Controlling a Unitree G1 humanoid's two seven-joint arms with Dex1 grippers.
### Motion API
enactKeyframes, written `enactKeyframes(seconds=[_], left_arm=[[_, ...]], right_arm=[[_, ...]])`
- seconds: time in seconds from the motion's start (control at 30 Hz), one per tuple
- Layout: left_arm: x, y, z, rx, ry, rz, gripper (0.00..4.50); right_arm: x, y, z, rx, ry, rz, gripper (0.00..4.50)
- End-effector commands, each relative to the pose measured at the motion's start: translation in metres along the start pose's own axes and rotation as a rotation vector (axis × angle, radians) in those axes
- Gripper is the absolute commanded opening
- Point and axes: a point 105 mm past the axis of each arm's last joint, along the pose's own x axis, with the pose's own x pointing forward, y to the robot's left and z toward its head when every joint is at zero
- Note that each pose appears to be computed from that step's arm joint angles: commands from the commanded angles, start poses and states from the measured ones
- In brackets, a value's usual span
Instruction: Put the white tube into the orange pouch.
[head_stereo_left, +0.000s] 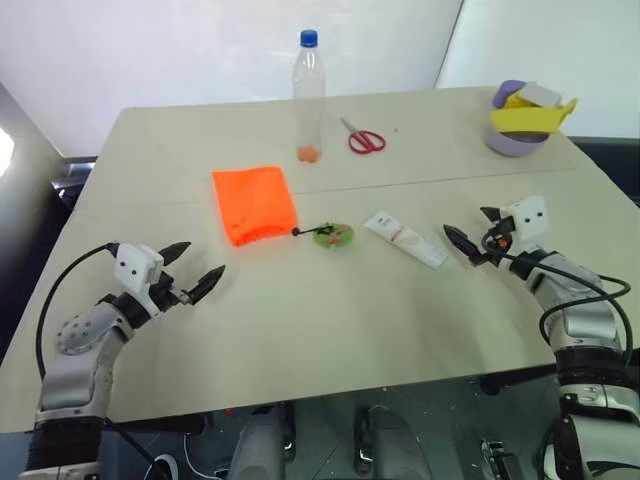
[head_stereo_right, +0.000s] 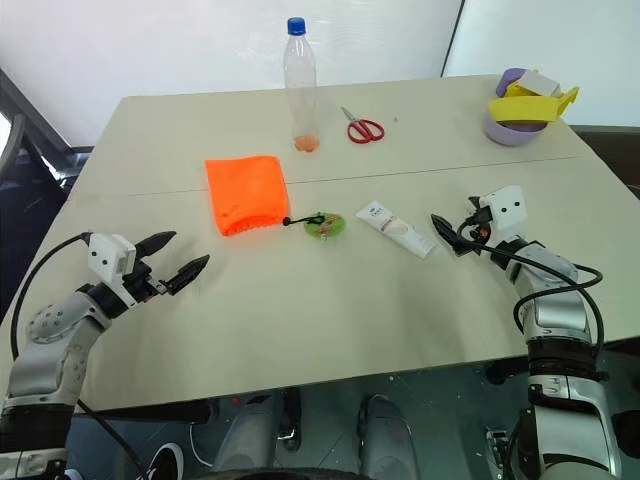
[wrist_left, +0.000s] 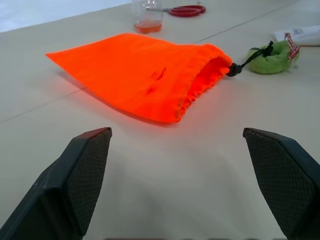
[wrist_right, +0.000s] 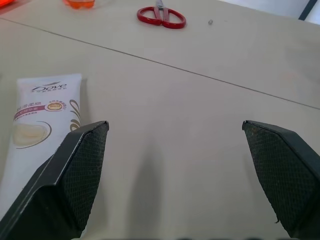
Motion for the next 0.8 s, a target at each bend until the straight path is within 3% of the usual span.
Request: enactKeyframes(seconds=[0.03,0.8], left_arm=[[-0.001,0.002,0.007,0.033,-0.028,0.013,4.50],[0.004,-0.009,0.013,0.094,-0.075,-0.048,4.50]], right_arm=[[-0.003,-0.007,0.011,-0.038,-0.036,-0.013,4.48],[-0.010,-0.010,0.011,-0.060,-0.040,-0.017,4.48]])
